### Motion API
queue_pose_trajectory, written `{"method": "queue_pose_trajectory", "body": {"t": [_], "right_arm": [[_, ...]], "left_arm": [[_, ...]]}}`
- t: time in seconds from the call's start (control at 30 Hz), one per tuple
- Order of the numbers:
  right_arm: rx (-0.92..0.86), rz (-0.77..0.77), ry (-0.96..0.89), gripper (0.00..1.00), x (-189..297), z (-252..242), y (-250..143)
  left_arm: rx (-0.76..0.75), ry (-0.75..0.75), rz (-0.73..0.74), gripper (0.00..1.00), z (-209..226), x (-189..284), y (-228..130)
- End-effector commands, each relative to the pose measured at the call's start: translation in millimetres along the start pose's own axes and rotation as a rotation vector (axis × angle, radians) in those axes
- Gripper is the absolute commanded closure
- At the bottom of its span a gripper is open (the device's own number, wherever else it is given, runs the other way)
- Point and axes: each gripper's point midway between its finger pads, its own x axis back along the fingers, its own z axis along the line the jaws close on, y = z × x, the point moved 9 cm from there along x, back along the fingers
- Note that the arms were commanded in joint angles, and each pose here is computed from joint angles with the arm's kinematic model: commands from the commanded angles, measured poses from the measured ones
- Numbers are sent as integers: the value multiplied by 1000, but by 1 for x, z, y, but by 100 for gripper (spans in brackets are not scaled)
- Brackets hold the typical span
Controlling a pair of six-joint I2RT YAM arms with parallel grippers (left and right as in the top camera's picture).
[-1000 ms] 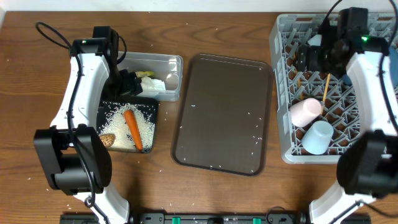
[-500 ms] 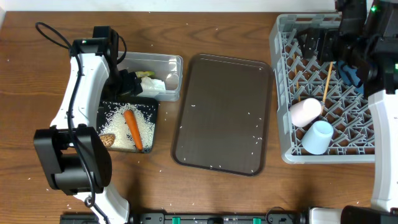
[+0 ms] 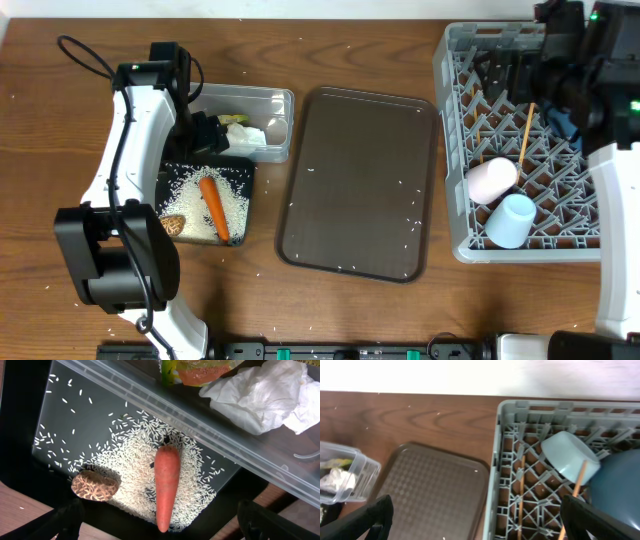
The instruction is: Sort waste into correct bins and load items into the dishwasher rack
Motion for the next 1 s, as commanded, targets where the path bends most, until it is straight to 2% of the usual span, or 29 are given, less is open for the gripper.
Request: {"method": "queue_pose_trajectory", "body": {"t": [0.0, 0.13, 0.23, 0.4, 0.6, 0.77, 0.97], "right_arm": [[59, -1, 83, 1, 11, 41, -11], [201, 13, 118, 1, 23, 72, -42], [312, -84, 82, 1, 22, 66, -66], [288, -315, 61, 1, 11, 49, -125], [237, -524, 13, 1, 7, 26, -206], [237, -618, -3, 1, 8, 20, -256], [209, -635, 7, 1, 4, 17, -280]], "left_arm": [[5, 2, -8, 2, -2, 2, 1], [6, 1, -8, 2, -2, 2, 1], [5, 1, -8, 2, -2, 2, 1], [5, 1, -8, 2, -2, 2, 1], [5, 1, -8, 2, -2, 2, 1], [5, 1, -8, 2, -2, 3, 1], [5, 1, -8, 2, -2, 2, 1]]}}
